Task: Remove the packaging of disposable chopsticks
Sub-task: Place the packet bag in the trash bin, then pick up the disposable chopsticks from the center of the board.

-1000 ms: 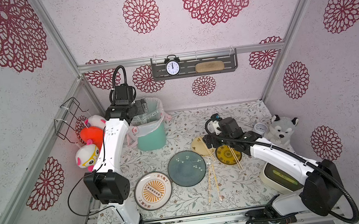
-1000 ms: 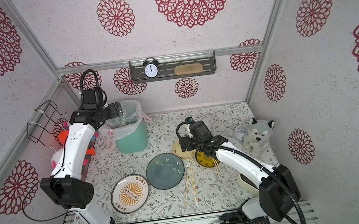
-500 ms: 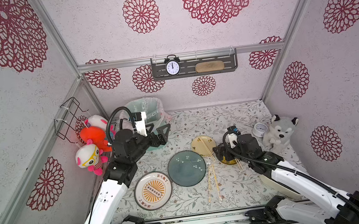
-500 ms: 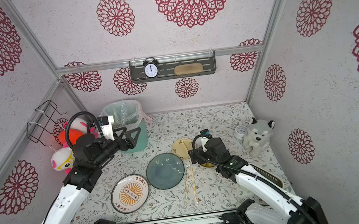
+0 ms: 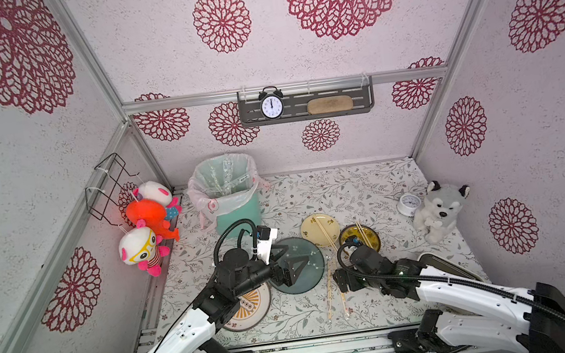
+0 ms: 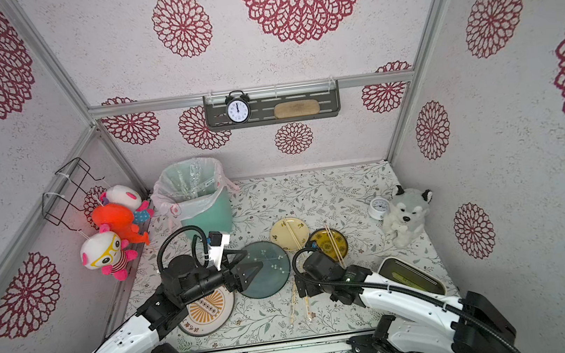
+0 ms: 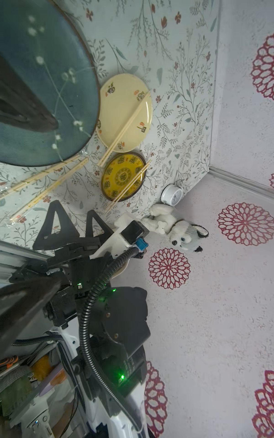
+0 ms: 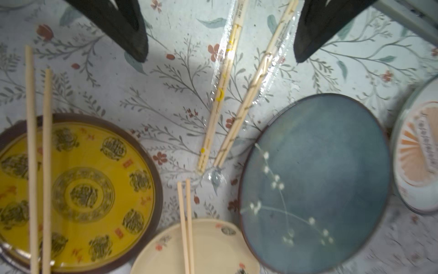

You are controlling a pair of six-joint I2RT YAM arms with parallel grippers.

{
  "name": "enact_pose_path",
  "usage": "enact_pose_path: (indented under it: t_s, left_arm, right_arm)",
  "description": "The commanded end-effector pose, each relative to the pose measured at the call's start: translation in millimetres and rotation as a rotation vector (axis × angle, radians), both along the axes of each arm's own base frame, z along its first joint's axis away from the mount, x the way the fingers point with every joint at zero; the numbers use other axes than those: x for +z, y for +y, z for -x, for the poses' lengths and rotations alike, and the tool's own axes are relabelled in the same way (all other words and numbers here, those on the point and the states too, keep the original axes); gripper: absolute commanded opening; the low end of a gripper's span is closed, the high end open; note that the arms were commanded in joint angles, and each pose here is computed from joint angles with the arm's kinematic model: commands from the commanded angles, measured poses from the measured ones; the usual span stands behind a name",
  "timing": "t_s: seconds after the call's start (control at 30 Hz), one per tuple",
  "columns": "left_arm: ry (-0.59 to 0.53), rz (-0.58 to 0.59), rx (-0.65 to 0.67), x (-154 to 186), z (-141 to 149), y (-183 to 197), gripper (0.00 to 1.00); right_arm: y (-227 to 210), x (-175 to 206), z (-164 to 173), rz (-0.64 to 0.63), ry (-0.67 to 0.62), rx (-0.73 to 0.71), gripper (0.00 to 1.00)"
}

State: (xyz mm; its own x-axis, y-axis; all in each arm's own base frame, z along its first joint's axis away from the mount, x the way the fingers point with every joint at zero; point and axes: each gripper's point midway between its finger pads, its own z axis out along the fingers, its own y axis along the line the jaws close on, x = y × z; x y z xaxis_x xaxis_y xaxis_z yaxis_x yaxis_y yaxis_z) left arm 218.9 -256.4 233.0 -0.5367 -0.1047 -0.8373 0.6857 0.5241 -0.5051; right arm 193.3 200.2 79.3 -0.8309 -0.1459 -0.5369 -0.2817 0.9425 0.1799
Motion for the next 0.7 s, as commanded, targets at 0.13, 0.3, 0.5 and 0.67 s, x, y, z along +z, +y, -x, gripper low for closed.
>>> enact_pose_path:
  t_s: [0.13, 0.3, 0.5, 0.67]
  left_arm:
    - [-0.033, 0.072, -0.018, 5.6, 6.5, -5.9, 0.98]
    - [-0.036, 0.064, -0.018, 1.6, 5.0, -9.4, 0.98]
    - [-0.024, 0.070, -0.046, -6.9, 6.3, -19.0, 0.98]
    - [-0.026, 0.063, -0.045, -10.8, 5.6, -21.2, 0.98]
  right_arm:
    - [14.5, -21.1, -5.4, 0.034, 0.023, -0.025, 0.69]
    - [23.7, -35.0, -7.1, 0.056, 0.057, -0.005, 0.59]
    - [27.7, -47.8, -4.9, 0.088, 0.100, 0.012, 0.49]
    - [22.2, -56.5, -2.8, 0.136, 0.129, 0.003, 0.34]
